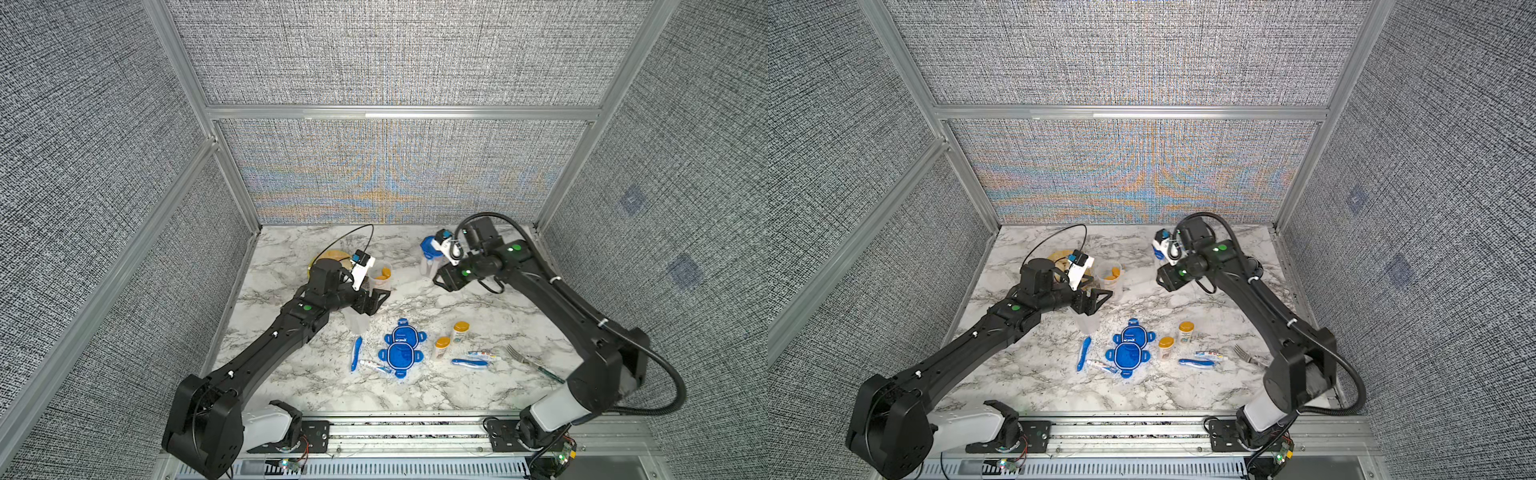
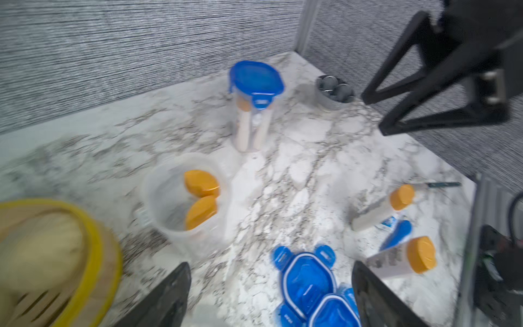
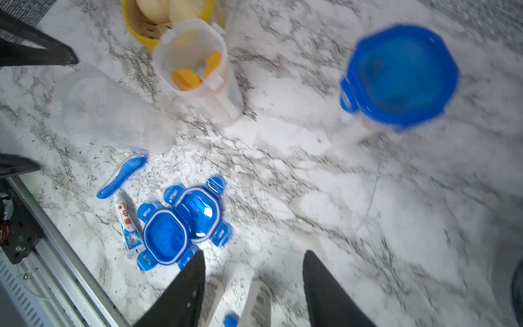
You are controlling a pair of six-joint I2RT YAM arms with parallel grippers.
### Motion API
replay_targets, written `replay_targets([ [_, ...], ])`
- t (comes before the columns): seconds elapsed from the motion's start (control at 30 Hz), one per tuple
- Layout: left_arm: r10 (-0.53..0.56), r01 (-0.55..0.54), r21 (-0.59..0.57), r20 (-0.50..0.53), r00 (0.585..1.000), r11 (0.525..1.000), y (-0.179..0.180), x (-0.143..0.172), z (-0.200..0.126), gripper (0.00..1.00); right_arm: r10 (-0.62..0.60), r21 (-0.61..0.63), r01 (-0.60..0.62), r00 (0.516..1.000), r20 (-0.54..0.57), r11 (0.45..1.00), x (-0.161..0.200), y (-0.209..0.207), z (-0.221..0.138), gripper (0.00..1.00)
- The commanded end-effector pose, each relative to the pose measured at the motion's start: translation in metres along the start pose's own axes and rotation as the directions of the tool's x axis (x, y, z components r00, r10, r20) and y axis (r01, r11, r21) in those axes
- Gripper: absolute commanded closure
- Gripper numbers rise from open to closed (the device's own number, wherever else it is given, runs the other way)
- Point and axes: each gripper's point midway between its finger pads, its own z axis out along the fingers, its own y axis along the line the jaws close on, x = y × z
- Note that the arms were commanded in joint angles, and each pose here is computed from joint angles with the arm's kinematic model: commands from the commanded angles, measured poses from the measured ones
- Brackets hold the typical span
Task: Pack away toiletry kits
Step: Place the toiletry item into the container, then pick up the toiletry item from the center of the board.
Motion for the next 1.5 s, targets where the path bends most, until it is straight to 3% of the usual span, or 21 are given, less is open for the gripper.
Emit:
replay_targets([
  [0.0,0.118,-0.121,0.179,0.027,0.993,0.976,-0.038,-0.012,0.011,0.13,0.057,0.024,-0.055,0.994,-0.09,0.998,0.044,-0.011,-0.009,0.43],
  [0.17,0.141,-0.137,0.25,0.001,0.99,0.959,-0.055,-0.02,0.035,0.14,0.174,0.145,-0.147,0.967,-0.189,0.978,0.102,-0.038,-0.009,0.43],
  [0.27,0.146,-0.136,0.278,-0.012,0.989,0.951,-0.062,-0.02,0.046,0.14,0.242,0.154,-0.217,0.954,-0.177,0.964,0.121,-0.046,-0.005,0.46],
  [0.43,0.182,-0.16,0.317,-0.043,0.982,0.935,-0.074,-0.011,0.056,0.15,0.271,0.118,-0.258,0.956,-0.114,0.959,0.116,-0.041,-0.011,0.47],
  [0.77,0.344,-0.29,0.422,-0.056,0.937,0.859,-0.119,0.027,0.045,0.15,0.314,-0.122,-0.31,0.949,0.017,0.943,0.098,0.004,-0.03,0.5],
  [0.87,0.379,-0.317,0.433,-0.062,0.923,0.844,-0.125,0.039,0.044,0.15,0.325,-0.127,-0.32,0.946,0.016,0.939,0.102,0.006,-0.03,0.5],
  [1.0,0.37,-0.304,0.412,-0.088,0.925,0.859,-0.122,0.045,0.046,0.15,0.349,-0.127,-0.348,0.937,-0.017,0.929,0.113,0.007,-0.022,0.5],
  [1.13,0.361,-0.305,0.379,-0.084,0.929,0.874,-0.119,0.047,0.044,0.16,0.247,-0.15,-0.229,0.963,0.109,0.962,0.088,0.015,-0.039,0.5],
  [1.27,0.363,-0.318,0.337,-0.077,0.929,0.886,-0.114,0.05,0.035,0.16,0.029,-0.141,0.015,0.952,0.306,0.99,0.043,0.021,-0.067,0.5],
  [1.37,0.358,-0.32,0.275,-0.099,0.928,0.906,-0.105,0.052,0.028,0.16,-0.066,-0.164,0.119,0.954,0.293,0.979,0.036,0.032,-0.076,0.5],
  [1.47,0.35,-0.32,0.227,-0.107,0.93,0.92,-0.098,0.054,0.022,0.16,-0.26,-0.175,0.292,0.948,0.185,0.94,0.063,0.052,-0.086,0.49],
])
